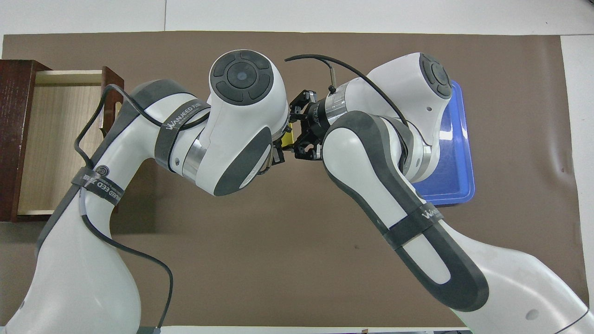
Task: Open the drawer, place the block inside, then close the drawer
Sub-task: 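Carry the block to the drawer with the left gripper while the right gripper retracts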
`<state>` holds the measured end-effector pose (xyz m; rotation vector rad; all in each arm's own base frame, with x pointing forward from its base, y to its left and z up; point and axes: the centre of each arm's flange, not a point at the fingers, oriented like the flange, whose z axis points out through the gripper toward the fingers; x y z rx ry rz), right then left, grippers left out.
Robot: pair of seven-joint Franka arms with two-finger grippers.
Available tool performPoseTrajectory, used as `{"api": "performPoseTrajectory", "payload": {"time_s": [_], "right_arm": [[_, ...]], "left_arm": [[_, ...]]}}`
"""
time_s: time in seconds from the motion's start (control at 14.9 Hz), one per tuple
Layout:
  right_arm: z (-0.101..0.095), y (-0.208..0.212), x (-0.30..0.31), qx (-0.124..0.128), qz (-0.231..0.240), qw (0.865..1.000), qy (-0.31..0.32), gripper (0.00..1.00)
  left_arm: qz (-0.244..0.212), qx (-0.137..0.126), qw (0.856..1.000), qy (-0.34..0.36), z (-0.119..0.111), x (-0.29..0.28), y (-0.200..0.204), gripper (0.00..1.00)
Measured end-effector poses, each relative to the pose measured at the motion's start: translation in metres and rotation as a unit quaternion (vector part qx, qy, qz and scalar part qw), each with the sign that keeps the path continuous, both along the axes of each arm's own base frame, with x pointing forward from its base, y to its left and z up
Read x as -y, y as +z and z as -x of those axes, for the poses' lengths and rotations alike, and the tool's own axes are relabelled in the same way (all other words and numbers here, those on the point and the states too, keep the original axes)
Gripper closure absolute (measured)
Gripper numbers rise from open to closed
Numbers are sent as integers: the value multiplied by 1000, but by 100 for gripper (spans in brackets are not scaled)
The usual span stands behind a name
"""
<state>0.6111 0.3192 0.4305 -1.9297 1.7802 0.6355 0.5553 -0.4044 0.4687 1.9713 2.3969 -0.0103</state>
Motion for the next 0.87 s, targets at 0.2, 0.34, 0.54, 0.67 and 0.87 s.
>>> {"api": "performPoseTrajectory", "payload": {"time_s": [0.2,0.34,0.54,0.67,0.87], "right_arm": [[-1,1,1,-4,0,1000,-7,39],[-3,4,4,-5,0,1000,-16,19],[-6,5,8,-4,0,1000,-21,0],[-7,5,10,-4,0,1000,-23,0],[-18,9,30,-2,0,999,-39,0]], "left_arm": [[0,0,1000,-1,0,1,0,43],[-1,0,1000,-2,1,1,-1,43],[-3,4,1000,-1,-3,-5,3,43],[-13,-3,1000,-13,-8,-28,18,43],[-38,-34,997,-53,-14,-89,52,43]]}}
